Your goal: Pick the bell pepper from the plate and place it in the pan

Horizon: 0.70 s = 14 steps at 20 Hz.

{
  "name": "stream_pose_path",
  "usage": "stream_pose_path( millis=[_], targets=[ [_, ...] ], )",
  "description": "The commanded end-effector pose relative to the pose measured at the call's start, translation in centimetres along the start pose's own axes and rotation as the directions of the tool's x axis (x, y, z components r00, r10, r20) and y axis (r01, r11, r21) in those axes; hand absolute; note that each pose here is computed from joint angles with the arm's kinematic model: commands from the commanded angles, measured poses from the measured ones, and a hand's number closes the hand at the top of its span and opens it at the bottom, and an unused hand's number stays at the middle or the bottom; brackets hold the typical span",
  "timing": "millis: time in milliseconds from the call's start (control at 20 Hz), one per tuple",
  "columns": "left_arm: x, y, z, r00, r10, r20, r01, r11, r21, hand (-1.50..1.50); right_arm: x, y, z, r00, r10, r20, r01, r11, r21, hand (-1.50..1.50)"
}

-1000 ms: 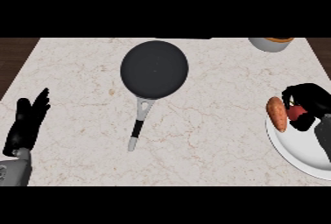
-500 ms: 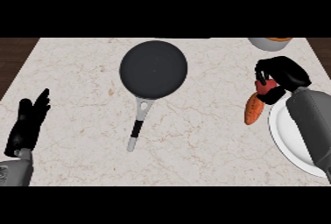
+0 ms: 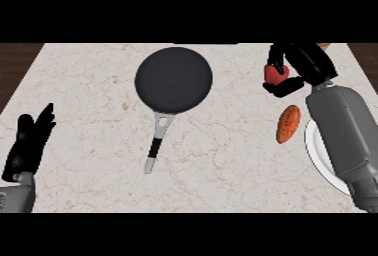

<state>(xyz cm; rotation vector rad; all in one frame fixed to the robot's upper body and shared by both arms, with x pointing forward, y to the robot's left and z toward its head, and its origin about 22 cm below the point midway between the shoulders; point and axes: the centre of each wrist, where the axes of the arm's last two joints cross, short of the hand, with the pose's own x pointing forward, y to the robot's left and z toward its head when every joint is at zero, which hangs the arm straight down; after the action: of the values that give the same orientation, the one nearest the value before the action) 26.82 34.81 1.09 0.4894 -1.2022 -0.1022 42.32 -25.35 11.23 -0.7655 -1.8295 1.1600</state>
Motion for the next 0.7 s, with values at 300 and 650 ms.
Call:
stream_pose_path(
  millis=[300,650],
  targets=[
    [1.1,-0.9,-0.3,1.0,-0.005,0.028,0.005,1.0,-0.015,0.0,6.7,2.6,-6.4,0.984,-0.174,-0.03,0.174,0.985,-0.008,1.5],
    [0.3,-1.5,-0.8,0.999,-0.001,0.041,0.002,0.999,-0.035,0.0,12.2,6.0,-9.6,0.959,-0.27,-0.085,0.272,0.962,0.012,1.5]
  ],
)
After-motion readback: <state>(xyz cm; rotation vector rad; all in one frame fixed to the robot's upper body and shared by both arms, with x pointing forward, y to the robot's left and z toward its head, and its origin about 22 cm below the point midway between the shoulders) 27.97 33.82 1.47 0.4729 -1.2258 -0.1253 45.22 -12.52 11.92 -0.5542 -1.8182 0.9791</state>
